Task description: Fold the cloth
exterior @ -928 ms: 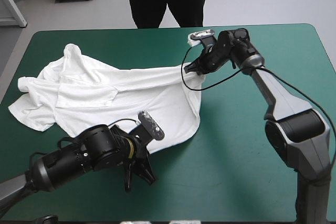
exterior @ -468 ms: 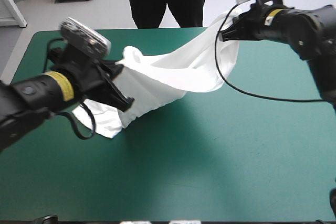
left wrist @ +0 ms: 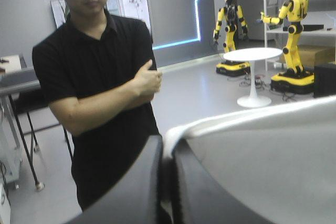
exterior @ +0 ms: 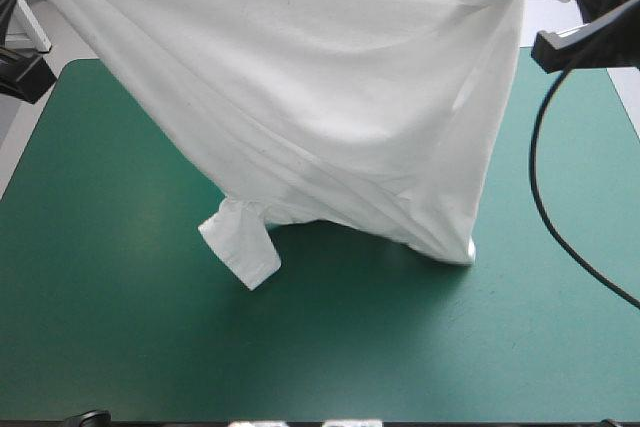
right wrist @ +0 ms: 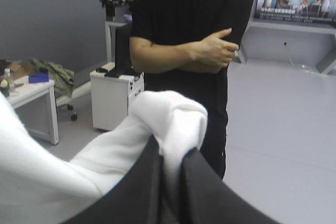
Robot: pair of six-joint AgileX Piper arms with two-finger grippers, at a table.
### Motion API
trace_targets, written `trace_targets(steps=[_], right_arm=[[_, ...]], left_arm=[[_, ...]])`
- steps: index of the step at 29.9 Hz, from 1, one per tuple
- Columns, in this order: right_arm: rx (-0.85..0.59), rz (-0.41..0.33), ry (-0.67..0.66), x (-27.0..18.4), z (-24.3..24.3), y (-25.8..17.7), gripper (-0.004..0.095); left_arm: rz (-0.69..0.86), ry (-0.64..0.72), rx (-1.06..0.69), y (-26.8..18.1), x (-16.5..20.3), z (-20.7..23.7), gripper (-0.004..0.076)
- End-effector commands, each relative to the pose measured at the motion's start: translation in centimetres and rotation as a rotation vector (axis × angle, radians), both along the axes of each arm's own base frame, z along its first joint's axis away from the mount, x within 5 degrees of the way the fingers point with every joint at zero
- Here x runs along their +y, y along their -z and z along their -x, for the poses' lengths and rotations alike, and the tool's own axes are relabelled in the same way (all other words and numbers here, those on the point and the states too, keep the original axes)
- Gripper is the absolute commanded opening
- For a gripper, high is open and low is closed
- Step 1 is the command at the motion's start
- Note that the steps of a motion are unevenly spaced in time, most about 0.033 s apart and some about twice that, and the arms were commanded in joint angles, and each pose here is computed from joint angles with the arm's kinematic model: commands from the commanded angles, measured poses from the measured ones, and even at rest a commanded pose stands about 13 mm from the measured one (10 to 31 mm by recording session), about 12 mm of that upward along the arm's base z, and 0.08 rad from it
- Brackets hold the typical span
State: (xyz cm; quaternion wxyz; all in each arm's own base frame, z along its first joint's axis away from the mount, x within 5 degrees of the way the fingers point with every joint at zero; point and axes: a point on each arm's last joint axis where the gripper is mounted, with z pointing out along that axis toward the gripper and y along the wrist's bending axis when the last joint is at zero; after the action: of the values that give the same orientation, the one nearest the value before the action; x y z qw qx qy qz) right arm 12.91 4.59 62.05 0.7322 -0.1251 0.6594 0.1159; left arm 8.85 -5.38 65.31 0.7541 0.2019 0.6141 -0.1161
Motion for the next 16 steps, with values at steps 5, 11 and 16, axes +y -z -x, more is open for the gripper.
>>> trace_targets(steps=[5, 11, 16], right_arm=[[-0.206, -0.064, 0.018, -1.4, 3.5, -2.4, -0.0017], [-0.274, -0.085, 0.024, -1.3, 3.0, -3.5, -0.0017], [-0.337, -0.112, 0.057, -0.9, 1.1, -4.7, -0.0017]], left_arm=[[-0.009, -0.021, -0.208, -1.7, -0.2, 0.2, -0.0009], [0.000, -0.159, -0.264, -2.1, -0.3, -0.8, -0.0009], [0.106, -0.293, -0.339, -3.0, -0.1, -1.6, -0.0009]])
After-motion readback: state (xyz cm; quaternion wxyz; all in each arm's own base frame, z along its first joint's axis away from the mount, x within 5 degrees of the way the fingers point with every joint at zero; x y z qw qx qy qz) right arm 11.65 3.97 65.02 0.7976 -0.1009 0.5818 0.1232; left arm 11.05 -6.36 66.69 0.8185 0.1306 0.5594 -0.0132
